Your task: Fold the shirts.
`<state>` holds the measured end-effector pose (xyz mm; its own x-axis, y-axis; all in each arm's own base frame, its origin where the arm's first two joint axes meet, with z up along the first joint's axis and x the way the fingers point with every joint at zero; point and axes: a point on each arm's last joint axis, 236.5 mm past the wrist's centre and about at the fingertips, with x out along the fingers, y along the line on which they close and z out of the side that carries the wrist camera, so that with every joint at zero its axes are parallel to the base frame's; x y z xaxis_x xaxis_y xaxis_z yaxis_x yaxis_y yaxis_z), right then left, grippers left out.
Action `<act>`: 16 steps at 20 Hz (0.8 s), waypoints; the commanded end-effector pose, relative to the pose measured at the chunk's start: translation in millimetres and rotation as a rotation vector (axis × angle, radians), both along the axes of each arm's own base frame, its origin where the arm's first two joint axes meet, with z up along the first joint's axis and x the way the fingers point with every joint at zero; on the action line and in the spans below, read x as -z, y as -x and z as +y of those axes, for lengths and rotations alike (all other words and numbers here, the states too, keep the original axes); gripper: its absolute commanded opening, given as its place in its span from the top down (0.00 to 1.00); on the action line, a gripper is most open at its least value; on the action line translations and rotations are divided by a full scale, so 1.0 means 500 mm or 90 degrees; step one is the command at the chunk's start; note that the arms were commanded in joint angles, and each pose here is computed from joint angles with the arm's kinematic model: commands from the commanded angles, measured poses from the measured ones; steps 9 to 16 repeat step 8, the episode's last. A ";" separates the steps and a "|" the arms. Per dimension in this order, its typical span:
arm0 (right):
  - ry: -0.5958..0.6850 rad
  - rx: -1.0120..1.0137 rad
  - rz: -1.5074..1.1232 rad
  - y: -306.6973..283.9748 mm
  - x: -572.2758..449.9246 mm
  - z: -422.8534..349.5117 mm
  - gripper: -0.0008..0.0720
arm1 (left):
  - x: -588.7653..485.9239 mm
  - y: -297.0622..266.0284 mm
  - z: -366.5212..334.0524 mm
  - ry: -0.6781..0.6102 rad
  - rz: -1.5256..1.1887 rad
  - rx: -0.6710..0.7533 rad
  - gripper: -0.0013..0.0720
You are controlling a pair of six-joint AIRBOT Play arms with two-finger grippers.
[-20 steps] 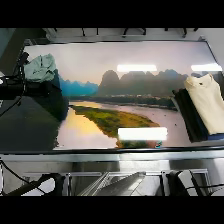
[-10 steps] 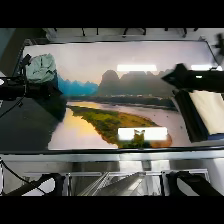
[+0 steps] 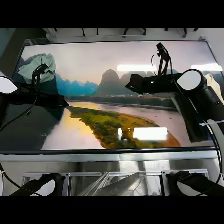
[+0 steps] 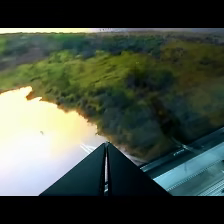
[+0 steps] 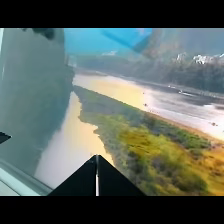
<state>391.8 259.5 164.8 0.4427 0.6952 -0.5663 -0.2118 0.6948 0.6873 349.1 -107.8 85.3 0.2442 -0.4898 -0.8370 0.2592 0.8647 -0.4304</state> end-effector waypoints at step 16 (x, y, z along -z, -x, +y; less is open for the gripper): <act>0.002 -0.014 0.009 0.006 0.011 0.012 0.96 | -0.060 -0.026 0.003 -0.008 -0.062 -0.005 0.96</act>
